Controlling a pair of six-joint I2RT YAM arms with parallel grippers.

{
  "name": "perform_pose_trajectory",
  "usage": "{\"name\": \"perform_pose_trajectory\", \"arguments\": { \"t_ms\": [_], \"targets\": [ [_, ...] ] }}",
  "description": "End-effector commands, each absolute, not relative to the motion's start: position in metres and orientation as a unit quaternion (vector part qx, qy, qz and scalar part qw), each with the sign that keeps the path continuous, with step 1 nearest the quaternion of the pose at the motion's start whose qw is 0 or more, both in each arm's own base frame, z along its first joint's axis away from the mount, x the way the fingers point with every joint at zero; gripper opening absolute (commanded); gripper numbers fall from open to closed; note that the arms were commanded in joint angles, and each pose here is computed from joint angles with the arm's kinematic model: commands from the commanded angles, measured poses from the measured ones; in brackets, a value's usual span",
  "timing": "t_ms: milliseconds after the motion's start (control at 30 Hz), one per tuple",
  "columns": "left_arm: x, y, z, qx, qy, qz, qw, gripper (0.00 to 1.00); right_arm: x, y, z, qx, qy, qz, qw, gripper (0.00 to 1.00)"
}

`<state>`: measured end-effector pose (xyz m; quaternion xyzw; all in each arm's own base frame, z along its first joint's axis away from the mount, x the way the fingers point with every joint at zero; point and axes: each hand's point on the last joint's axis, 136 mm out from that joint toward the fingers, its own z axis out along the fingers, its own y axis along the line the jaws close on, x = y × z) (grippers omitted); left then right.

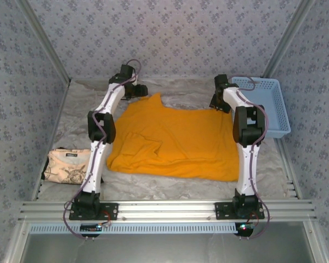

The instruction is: Fold the inside-out t-shirt

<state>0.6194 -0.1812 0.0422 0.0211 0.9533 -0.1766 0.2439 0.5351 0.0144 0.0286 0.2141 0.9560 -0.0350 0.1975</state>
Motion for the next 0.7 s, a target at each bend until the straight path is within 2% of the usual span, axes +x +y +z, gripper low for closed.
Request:
{"name": "perform_pose_trajectory", "arguments": {
  "t_ms": [0, 167, 367, 500, 600, 633, 667],
  "targets": [
    [0.588, -0.199, 0.026, 0.043, 0.96, -0.212, 0.18, 0.63, 0.523, 0.014, 0.009, 0.216, 0.962, -0.038, 0.162, 0.58],
    [0.588, -0.204, 0.035, 0.067, 0.954, -0.223, 0.191, 0.49, 0.522, 0.012, 0.006, 0.225, 0.961, -0.031, 0.157, 0.56],
    [0.587, -0.214, 0.047, 0.103, 0.942, -0.247, 0.201, 0.46, 0.524, 0.01, 0.011, 0.234, 0.958, -0.033, 0.162, 0.56],
    [0.586, -0.226, 0.05, 0.125, 0.931, -0.273, 0.206, 0.36, 0.526, 0.01, 0.01, 0.241, 0.957, -0.027, 0.161, 0.56],
    [0.578, -0.235, 0.045, 0.144, 0.926, -0.292, 0.192, 0.33, 0.525, 0.008, 0.011, 0.248, 0.955, -0.028, 0.161, 0.57],
    [0.575, -0.234, 0.042, 0.144, 0.927, -0.293, 0.187, 0.31, 0.525, 0.008, 0.013, 0.25, 0.954, -0.027, 0.163, 0.59],
    [0.574, -0.234, 0.039, 0.147, 0.927, -0.292, 0.185, 0.24, 0.526, 0.007, 0.016, 0.253, 0.953, -0.026, 0.166, 0.61]
  ]
}}
